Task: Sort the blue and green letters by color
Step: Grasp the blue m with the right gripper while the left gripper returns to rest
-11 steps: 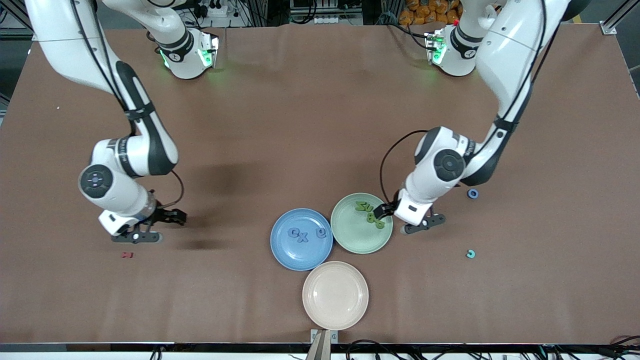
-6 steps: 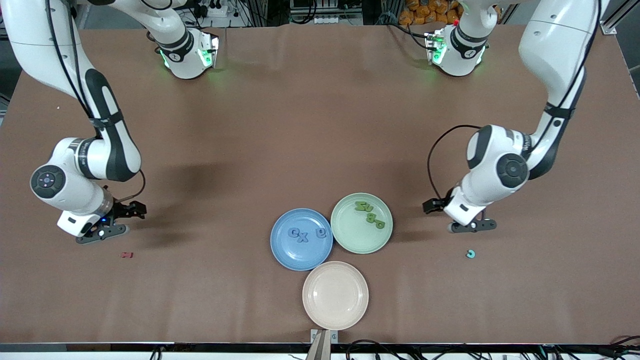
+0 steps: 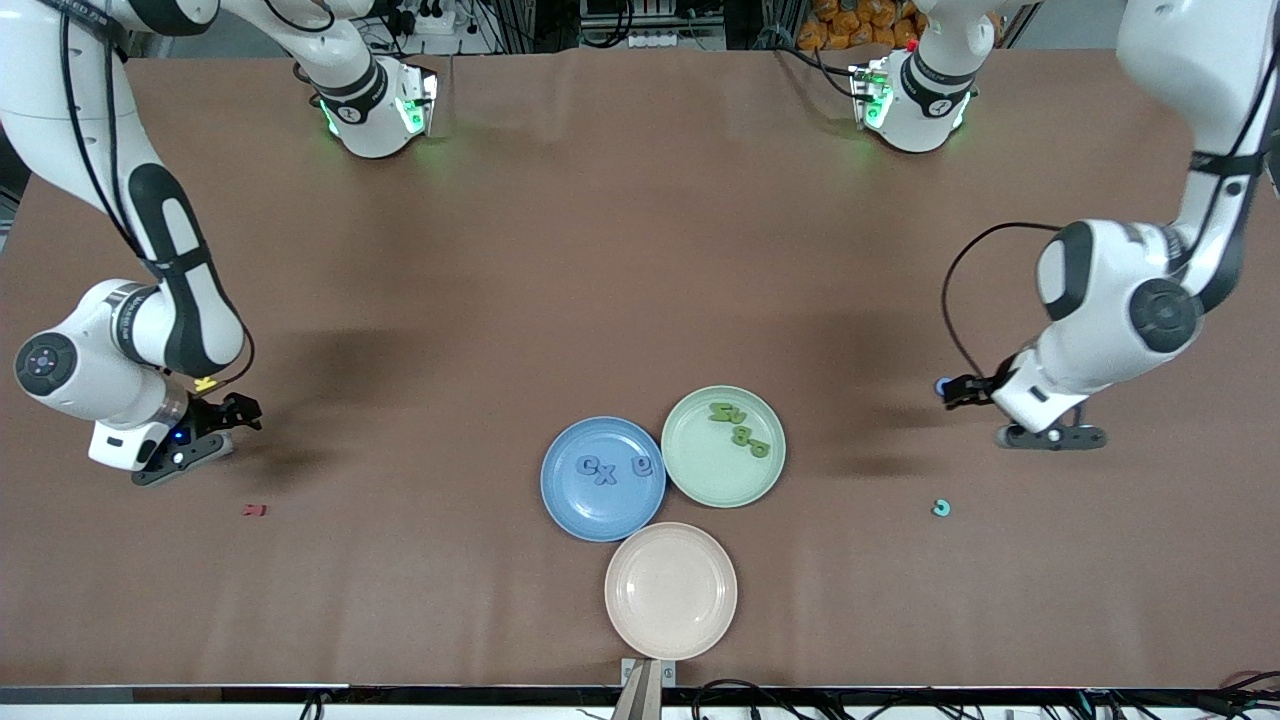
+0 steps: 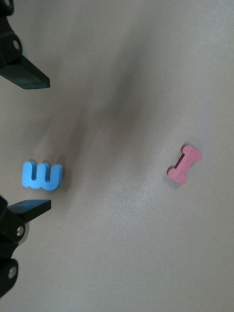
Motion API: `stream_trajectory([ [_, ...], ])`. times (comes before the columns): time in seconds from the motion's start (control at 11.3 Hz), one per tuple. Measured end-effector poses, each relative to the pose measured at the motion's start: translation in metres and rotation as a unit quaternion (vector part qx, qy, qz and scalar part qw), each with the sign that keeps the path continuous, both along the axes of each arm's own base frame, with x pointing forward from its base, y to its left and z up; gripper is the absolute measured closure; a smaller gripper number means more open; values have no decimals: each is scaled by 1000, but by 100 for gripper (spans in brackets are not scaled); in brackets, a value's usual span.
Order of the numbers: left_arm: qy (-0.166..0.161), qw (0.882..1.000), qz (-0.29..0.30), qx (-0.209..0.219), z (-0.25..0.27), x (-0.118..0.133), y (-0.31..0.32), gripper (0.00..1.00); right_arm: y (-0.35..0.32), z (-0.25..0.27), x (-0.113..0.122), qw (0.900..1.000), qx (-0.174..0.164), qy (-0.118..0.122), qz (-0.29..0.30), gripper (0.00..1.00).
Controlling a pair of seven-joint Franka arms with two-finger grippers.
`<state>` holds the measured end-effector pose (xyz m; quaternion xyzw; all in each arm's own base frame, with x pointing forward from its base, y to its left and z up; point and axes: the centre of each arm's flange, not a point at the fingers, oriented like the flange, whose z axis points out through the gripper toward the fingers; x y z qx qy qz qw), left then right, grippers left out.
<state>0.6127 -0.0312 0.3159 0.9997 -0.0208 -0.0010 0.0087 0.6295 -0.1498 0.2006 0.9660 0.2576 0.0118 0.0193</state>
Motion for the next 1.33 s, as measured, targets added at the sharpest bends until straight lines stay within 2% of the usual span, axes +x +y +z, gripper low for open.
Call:
stream_trajectory([
  [0.18, 8, 1000, -7, 16, 49, -7, 26, 0, -12, -10, 3, 1000, 14, -4, 13, 0],
  [0.44, 39, 999, -3, 26, 121, -8, 30, 0, -15, -20, 10, 1000, 10, -6, 14, 0],
  [0.71, 53, 998, -3, 15, 178, -6, 21, 0, -28, -26, 10, 1000, 4, -4, 6, 0],
  [0.97, 47, 999, -7, 11, 221, -12, 13, 0, -34, -25, 9, 1000, 1, -4, -1, 0],
  [1.24, 37, 999, -19, 17, 264, -33, -3, 0, -37, -27, 7, 1000, 4, -3, -7, 0],
  [1.33, 33, 999, -24, 18, 272, -37, -9, 0, -37, -28, 7, 1000, 6, -2, -9, 5],
])
